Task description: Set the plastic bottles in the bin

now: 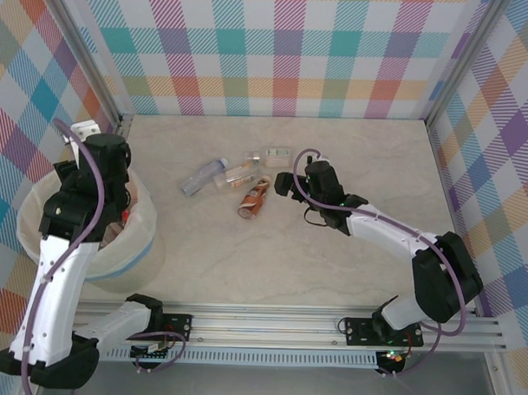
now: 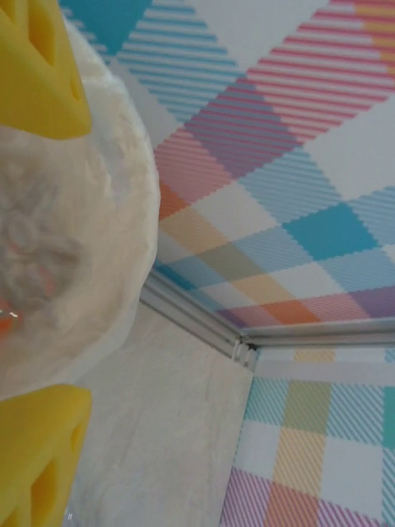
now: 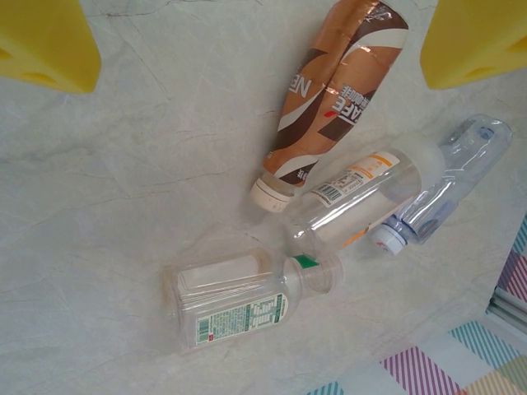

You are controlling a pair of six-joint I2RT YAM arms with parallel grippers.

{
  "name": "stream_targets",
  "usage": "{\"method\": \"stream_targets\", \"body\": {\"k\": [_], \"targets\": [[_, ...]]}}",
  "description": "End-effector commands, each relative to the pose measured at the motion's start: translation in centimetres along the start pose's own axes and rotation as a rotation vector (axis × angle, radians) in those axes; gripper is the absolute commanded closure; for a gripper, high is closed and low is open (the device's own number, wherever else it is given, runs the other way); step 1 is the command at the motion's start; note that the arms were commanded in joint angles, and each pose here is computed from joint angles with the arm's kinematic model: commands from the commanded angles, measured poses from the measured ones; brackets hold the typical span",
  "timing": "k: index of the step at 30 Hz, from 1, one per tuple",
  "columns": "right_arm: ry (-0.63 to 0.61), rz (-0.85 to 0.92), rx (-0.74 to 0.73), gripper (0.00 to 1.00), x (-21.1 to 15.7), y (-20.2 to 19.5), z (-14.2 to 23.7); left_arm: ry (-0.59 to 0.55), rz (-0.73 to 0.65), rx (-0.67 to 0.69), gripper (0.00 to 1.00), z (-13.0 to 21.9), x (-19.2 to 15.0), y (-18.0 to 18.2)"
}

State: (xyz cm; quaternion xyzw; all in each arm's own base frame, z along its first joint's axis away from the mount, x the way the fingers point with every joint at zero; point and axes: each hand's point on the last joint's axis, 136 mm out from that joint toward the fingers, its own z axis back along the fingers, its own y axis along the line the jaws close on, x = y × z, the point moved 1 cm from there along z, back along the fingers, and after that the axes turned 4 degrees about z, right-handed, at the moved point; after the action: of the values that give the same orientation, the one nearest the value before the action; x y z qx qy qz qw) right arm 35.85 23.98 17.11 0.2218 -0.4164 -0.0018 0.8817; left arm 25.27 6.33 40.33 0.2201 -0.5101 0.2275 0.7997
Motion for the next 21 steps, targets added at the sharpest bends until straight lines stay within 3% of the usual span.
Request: {"method": "stream_targets", "body": {"k": [1, 9, 21], "targets": [[-0.045, 0.002, 0.014, 0.00, 1.5, 0.5, 0.7, 0.050, 0.049, -0.139, 0.13, 1.0, 0.0, -1.3], [-0.049, -0.008, 0.008, 0.00, 1.3, 0.2, 0.8, 0.047, 0.091, -0.215, 0.00, 2.0, 0.6, -1.8], [-0.034, -0.001, -0.003, 0.00, 0.9, -0.1, 0.9, 0.141, 0.125, -0.443, 0.00, 2.1, -0.2, -6.9]]}}
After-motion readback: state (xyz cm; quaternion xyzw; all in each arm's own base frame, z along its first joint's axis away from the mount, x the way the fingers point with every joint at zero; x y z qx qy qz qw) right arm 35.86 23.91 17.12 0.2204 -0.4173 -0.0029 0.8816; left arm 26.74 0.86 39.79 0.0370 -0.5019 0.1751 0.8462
